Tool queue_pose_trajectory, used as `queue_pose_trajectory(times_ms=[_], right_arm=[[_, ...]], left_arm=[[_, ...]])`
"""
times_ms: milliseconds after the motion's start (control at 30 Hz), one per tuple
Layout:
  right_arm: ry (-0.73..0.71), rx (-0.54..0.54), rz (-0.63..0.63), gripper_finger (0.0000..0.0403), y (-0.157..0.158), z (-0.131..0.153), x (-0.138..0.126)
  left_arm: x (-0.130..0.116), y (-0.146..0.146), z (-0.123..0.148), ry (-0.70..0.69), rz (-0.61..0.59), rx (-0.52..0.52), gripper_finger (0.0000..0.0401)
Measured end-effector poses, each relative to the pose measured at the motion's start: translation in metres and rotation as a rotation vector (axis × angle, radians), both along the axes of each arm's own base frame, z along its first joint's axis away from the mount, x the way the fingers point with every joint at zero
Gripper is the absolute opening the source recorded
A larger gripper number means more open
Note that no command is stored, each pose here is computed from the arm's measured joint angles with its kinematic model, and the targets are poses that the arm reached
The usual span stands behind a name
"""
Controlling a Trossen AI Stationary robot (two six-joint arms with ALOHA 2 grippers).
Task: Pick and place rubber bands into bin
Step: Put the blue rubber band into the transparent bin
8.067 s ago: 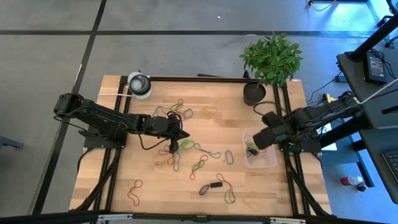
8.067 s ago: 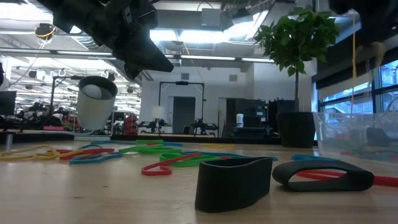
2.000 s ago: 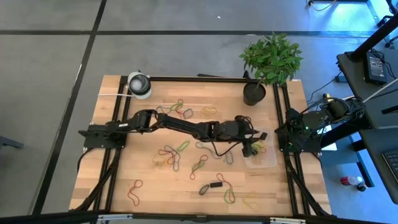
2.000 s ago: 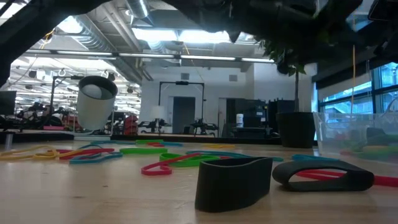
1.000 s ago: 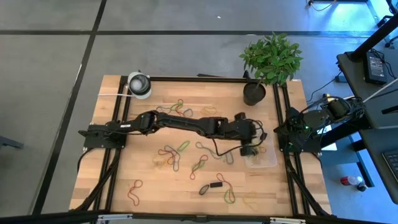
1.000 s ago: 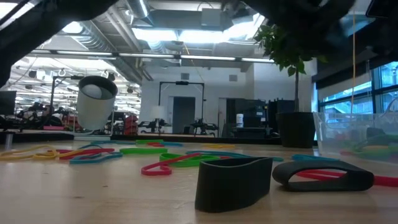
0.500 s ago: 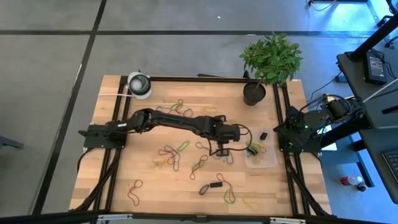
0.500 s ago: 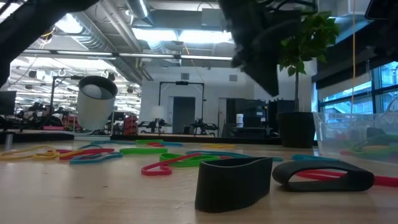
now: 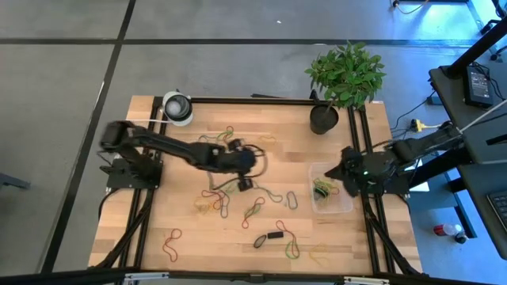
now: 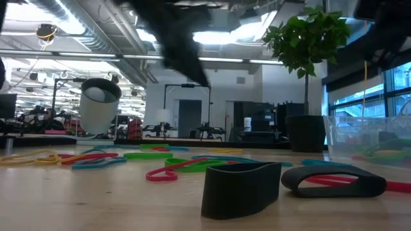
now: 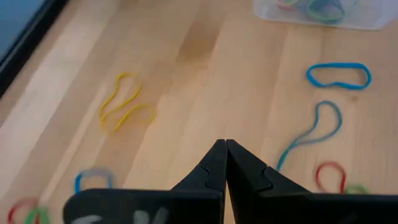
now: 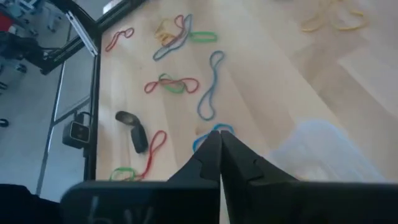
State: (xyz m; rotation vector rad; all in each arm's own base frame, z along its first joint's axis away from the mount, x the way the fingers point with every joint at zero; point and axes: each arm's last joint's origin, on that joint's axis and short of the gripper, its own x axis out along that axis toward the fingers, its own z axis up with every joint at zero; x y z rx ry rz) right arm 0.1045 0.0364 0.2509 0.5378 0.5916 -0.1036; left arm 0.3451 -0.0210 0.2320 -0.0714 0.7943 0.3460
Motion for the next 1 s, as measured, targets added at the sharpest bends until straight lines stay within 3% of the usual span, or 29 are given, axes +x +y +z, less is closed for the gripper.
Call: queue_pose_trajectory(times_ms=[167,400,733,1000], right_arm=[[0.042,-0.068,0.022,0.0002,0.015,-0.001,0.04],[0.212,-0.159,-0.005,0.0002,0.027,-0.01,0.102],[0.436,-0.259,-0.024,0.0013,0.035,-0.048,0.194],[0.519,-0.325,0.0,0.0068,0.032,-0.081,0.251]], left_arm=[[-0.052,0.003,-0.01,-0.101,0.033,-0.036,0.0002],[-0.093,0.007,-0.019,-0.163,0.01,-0.018,0.0002],[-0.107,0.008,-0.027,-0.119,-0.071,0.062,0.0002],[-0.107,0.008,-0.027,-0.115,-0.094,0.048,0.0002]])
